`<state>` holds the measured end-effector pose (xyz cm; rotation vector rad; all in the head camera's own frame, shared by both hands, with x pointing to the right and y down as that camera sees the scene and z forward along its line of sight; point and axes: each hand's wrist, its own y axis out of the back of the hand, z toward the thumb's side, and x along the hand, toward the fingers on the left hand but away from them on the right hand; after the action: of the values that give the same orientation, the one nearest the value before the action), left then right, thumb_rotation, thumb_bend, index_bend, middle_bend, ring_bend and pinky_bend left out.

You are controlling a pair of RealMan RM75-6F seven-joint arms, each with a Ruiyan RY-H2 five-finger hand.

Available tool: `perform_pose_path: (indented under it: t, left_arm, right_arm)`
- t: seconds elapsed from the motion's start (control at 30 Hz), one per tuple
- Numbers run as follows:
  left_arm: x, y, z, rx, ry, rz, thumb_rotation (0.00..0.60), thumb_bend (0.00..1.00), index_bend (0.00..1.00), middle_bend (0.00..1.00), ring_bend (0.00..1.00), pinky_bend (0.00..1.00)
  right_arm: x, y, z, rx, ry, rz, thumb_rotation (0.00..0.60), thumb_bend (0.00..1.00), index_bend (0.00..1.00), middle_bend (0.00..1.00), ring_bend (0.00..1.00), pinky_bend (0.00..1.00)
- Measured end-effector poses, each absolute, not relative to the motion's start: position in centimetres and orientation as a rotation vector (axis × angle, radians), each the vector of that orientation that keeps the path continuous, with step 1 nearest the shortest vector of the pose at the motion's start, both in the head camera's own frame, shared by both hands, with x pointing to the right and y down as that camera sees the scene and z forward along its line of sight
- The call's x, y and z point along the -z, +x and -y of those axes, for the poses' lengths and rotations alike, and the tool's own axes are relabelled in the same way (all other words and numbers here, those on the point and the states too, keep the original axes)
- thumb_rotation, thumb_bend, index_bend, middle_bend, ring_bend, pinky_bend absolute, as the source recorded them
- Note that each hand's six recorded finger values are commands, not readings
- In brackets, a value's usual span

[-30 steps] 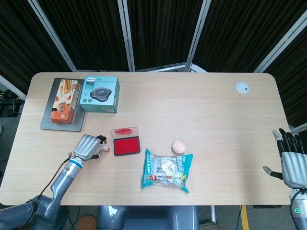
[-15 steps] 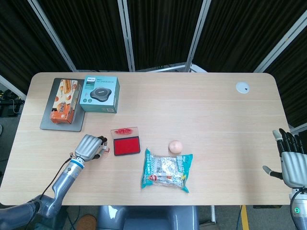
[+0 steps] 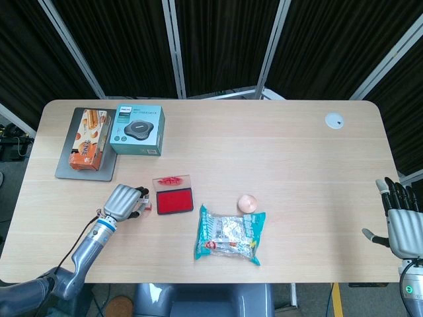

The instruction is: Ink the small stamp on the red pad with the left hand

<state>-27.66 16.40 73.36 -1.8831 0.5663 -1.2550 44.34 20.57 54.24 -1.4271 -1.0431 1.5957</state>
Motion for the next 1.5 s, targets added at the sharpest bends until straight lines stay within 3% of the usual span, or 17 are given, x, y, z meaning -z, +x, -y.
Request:
perform_pose_path:
  t: [0.47, 0.8, 1.5]
  left_arm:
    - [-71.5, -24.2, -14.2, 1.084, -1.862, -0.576, 0.600, 0.42, 0.57, 0.55, 0.82, 0.87]
    - [-72.8, -21.2, -13.8, 1.043, -1.876, -0.532, 0.600, 0.43, 0.60, 0.60, 0.82, 0.87]
    - [-74.1, -19.9, -14.5, 1.023, -1.861, -0.511, 0.600, 0.43, 0.62, 0.62, 0.82, 0.87]
  right_arm:
    - [-54.2, 44.7, -20.4, -1.603, -1.421, 1.055, 0.600, 0.00, 0.00, 0.00, 0.00, 0.00]
    - [-54.5, 45.2, -20.2, -1.627, -1.408, 1.060, 0.600, 0.00, 0.00, 0.00, 0.00, 0.00]
    - [-54.9, 45.7, -20.1, -1.652, -1.400, 1.054, 0.600, 0.00, 0.00, 0.00, 0.00, 0.00]
